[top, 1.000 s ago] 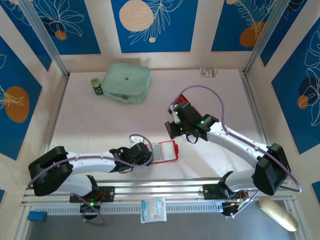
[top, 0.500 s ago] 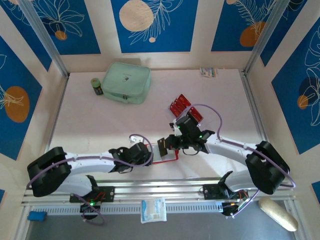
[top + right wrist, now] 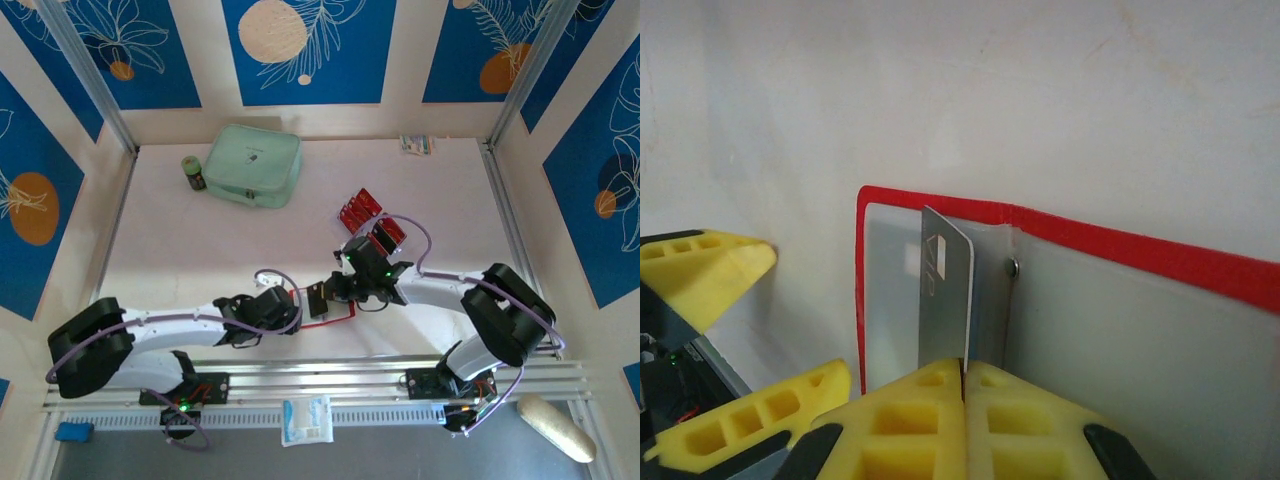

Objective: Put the credit cards into the card holder

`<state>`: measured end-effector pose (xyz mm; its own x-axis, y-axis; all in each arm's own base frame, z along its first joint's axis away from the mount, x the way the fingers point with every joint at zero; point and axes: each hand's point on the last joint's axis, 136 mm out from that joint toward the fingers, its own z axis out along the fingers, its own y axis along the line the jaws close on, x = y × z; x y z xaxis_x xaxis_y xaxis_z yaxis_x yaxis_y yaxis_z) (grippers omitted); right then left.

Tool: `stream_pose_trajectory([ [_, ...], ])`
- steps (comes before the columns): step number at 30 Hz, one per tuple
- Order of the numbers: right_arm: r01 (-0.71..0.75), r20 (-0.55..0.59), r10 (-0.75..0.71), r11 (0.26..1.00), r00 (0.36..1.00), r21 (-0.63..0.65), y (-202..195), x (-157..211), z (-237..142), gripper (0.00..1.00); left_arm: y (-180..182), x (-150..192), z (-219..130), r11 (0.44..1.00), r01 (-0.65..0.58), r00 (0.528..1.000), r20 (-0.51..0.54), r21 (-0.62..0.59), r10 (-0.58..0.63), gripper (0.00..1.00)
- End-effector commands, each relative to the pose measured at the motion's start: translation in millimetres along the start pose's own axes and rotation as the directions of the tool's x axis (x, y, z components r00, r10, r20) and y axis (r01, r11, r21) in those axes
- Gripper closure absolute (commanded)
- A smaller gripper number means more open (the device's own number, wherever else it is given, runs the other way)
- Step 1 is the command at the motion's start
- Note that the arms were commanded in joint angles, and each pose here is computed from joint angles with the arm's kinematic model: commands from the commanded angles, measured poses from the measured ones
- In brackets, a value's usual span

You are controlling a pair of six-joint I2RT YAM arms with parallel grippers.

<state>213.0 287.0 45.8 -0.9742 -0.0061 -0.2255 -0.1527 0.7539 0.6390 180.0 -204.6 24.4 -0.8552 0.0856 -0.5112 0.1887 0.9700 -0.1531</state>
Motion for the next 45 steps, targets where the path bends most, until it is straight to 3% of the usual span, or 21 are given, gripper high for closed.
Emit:
stream_pose_trajectory([
  [1, -0.037, -0.037, 0.037, 0.999, 0.999, 0.017, -8.9, 13.8, 10.1, 1.00, 11.6, 0.6, -7.9, 0.999, 0.029, 0.999, -0.015, -0.039, -0.030, 0.02],
  [17, -0.057, -0.028, 0.057, 0.998, 0.998, 0.030, -13.2, 19.7, 14.2, 1.00, -19.4, -15.9, -0.4, 0.997, 0.069, 0.998, -0.011, 0.038, -0.069, 0.00],
  [28, -0.056, -0.025, 0.057, 0.998, 0.998, 0.020, -11.0, 19.4, 12.6, 1.00, -11.0, -3.8, 18.6, 0.996, 0.083, 0.995, -0.044, -0.029, -0.085, 0.00],
  [34, -0.037, 0.004, 0.037, 0.999, 0.999, -0.011, -4.8, 7.6, -6.7, 1.00, -2.9, 6.3, 21.7, 0.996, 0.077, 0.994, -0.069, -0.054, -0.081, 0.01],
  [45, -0.018, 0.159, 0.030, 0.997, 0.987, -0.075, -6.1, -17.5, -51.0, 1.00, 3.1, 14.8, 23.5, 0.995, 0.071, 0.993, -0.093, -0.072, -0.077, 0.01],
])
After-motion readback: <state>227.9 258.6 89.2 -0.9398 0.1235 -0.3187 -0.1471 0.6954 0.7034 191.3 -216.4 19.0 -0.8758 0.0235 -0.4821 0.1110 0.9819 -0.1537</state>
